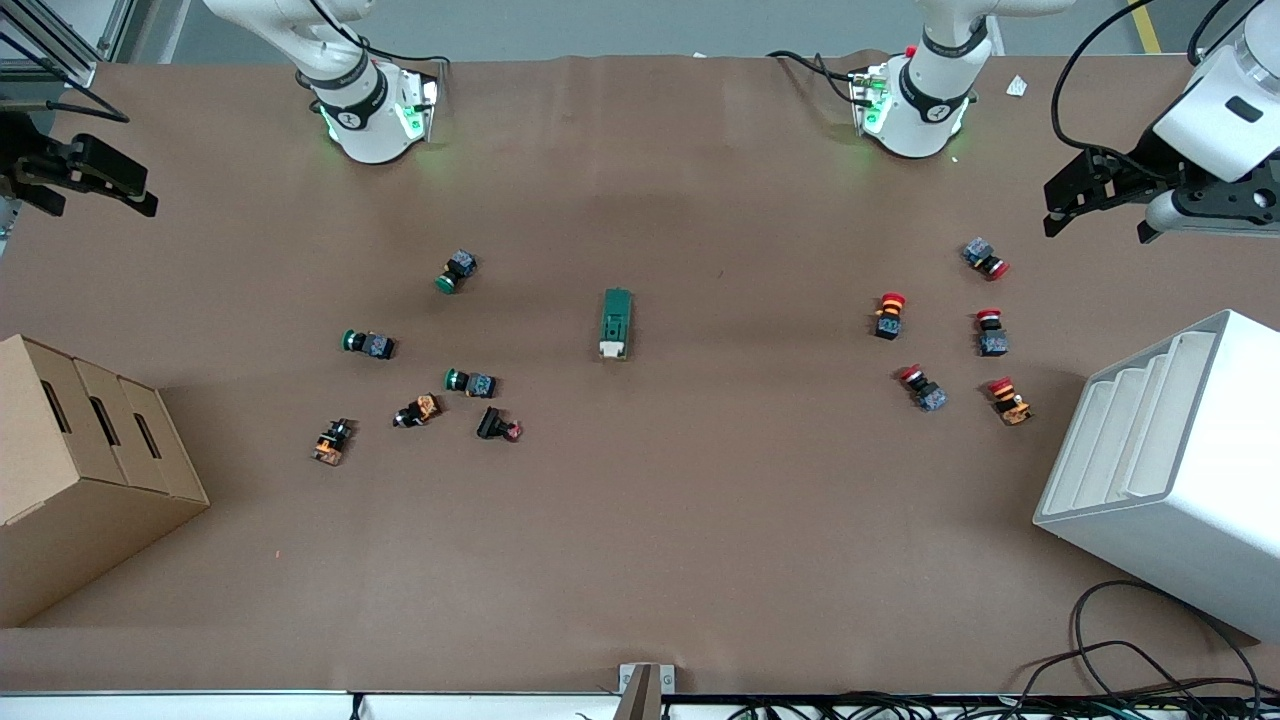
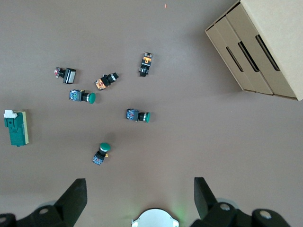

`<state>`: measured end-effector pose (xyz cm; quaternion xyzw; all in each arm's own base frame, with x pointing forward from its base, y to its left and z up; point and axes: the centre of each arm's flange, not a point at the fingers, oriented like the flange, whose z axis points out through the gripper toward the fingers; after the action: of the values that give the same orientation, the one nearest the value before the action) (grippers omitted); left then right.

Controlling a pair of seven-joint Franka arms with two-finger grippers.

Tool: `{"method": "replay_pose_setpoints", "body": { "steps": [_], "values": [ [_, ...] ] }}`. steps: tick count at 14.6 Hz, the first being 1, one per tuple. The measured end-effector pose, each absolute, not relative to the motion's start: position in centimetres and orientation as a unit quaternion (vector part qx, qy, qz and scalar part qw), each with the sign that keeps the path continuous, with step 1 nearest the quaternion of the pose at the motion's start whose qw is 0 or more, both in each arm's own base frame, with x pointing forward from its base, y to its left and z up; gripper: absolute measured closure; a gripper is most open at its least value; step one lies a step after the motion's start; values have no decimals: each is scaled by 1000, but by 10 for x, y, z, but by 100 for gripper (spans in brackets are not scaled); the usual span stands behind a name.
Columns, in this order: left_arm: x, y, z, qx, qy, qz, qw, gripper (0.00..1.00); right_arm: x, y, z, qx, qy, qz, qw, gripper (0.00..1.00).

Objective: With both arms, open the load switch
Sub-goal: 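Move the left gripper toward the green load switch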

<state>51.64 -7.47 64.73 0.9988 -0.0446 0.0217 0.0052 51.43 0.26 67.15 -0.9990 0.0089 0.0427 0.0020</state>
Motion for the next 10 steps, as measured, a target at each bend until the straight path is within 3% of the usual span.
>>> {"method": "replay_pose_setpoints", "body": {
  "steps": [7,10],
  "values": [
    [523,-91,637,998,-59,19,6,0,514,4,671,-999,7,43,2,0],
    [533,-173,602,996,-92,19,10,0,515,5,672,-999,6,40,2,0]
  ]
}}
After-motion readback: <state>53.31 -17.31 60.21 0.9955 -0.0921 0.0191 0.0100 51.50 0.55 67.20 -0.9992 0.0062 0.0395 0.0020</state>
